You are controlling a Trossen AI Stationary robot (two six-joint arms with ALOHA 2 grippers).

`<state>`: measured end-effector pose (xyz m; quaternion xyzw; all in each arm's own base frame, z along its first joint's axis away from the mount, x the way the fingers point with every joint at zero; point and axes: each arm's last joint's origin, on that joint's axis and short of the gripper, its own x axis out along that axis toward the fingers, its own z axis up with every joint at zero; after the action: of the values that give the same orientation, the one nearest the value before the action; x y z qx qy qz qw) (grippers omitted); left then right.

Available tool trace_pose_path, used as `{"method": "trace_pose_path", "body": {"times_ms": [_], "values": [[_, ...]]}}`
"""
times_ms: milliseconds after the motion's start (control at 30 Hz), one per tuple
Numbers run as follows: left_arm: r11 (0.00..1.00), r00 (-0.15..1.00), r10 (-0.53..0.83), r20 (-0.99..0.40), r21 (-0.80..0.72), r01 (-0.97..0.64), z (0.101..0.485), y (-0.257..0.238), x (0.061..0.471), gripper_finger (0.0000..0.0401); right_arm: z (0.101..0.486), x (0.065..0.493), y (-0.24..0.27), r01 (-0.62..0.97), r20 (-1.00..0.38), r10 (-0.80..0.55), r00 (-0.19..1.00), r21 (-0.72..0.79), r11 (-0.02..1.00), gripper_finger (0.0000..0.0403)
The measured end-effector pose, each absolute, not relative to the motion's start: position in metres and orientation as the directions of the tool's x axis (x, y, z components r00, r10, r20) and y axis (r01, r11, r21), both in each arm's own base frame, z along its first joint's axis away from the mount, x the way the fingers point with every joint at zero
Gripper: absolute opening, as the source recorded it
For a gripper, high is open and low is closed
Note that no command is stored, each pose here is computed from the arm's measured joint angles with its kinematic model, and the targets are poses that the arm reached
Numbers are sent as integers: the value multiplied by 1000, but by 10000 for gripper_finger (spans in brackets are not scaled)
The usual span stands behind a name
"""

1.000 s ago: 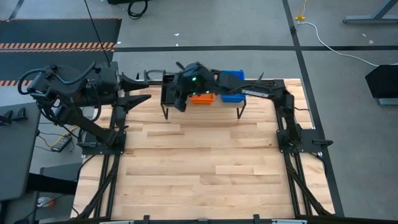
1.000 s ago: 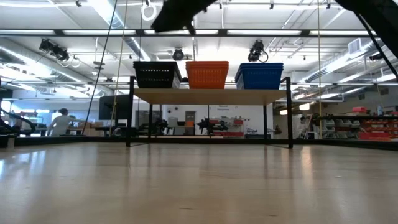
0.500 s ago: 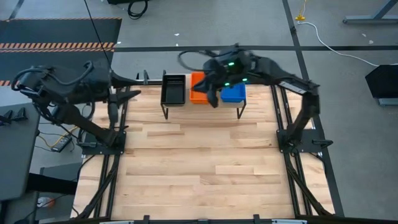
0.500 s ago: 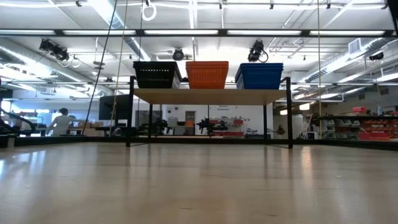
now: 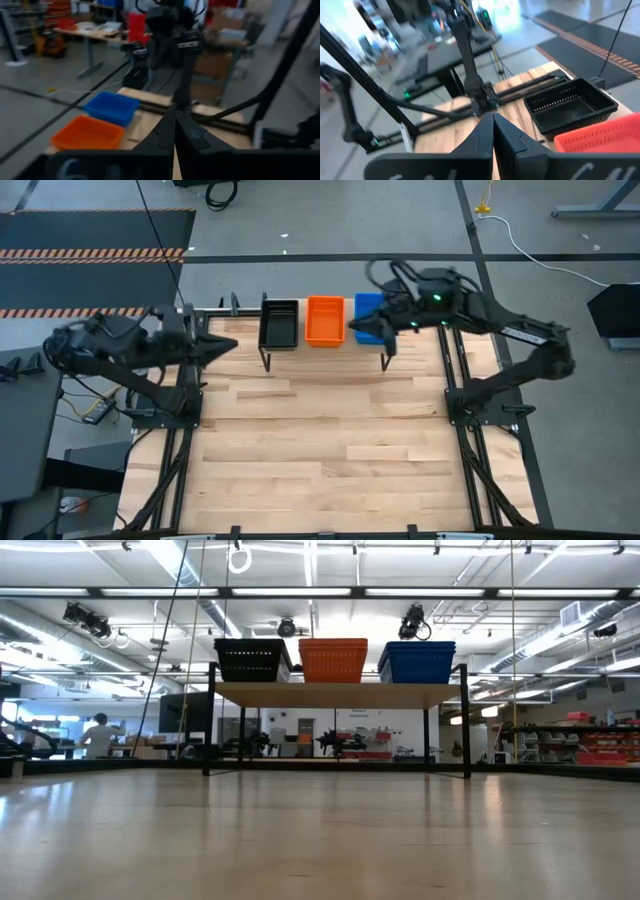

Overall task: Stack baskets on shelf by color
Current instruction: Return to home position

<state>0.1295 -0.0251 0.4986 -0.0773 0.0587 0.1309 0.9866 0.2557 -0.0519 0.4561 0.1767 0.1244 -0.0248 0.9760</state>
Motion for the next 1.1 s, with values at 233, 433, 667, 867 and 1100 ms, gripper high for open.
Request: {"method": "trace_pose_path", "body": {"times_ms": [233,433,667,867,1100], "values": [[951,978,206,-12,-235,-203,444,-25,126,5,420,208,-46,85,-117,-35,992,459,884,10],[938,982,161,101,-326,-121,401,-26,124,3,383,177,-40,76,-66,-46,997,593,801,8],[910,980,144,139,-408,-76,341,-27,127,2,344,149,-35,119,-31,-131,991,651,749,10],[887,968,149,200,-460,-41,301,-25,122,1,316,132,-33,191,-35,-228,973,679,709,9],[866,955,153,253,-499,-6,277,-23,116,1,300,124,-31,185,-40,-232,972,738,649,9]]}}
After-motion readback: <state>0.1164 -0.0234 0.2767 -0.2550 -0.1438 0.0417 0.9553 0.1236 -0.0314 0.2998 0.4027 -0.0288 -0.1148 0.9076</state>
